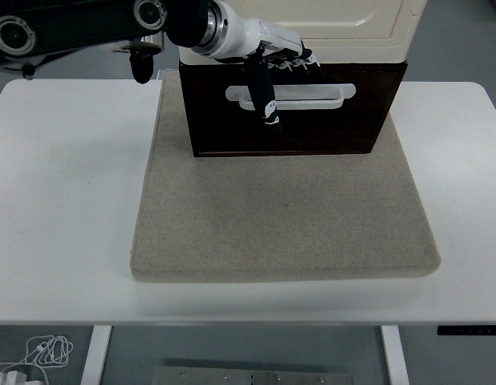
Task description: Open the drawer under the combination cabinet
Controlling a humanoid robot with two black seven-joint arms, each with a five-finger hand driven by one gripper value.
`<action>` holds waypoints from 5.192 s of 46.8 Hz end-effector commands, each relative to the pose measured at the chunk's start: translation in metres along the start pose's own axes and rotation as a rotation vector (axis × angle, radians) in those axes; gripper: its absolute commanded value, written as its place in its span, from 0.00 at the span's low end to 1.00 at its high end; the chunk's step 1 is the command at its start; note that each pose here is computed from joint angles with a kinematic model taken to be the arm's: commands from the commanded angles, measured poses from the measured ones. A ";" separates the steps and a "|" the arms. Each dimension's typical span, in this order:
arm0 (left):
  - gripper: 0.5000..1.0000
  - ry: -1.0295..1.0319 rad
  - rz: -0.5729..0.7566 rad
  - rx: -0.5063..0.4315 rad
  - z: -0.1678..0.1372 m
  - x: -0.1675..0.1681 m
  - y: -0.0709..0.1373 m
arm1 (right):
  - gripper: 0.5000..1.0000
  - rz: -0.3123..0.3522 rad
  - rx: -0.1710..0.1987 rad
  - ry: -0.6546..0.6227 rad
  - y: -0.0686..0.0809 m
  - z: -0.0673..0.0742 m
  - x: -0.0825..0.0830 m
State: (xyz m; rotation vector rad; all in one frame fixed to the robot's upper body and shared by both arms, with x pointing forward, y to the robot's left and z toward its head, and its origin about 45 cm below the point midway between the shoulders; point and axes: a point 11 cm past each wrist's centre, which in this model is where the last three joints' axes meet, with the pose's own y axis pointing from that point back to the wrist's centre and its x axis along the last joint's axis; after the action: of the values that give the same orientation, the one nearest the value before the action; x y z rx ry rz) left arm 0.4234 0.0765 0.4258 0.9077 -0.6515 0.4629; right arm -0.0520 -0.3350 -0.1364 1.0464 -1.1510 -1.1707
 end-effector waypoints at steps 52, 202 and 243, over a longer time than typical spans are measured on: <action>1.00 0.083 0.008 0.045 -0.020 -0.022 -0.022 | 0.86 0.000 0.000 0.000 0.000 0.000 0.000; 1.00 0.059 -0.166 -0.016 0.000 -0.034 -0.010 | 0.86 0.000 0.000 0.000 0.000 0.000 0.000; 1.00 0.063 -0.188 -0.028 0.002 -0.036 -0.003 | 0.86 0.000 0.000 0.000 0.000 0.000 0.000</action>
State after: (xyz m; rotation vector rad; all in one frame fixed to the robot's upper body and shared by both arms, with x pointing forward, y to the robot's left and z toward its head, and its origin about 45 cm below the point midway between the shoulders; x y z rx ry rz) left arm 0.3990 0.0693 0.3999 0.9172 -0.5100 0.3108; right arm -0.0521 -0.3350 -0.1364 1.0463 -1.1508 -1.1708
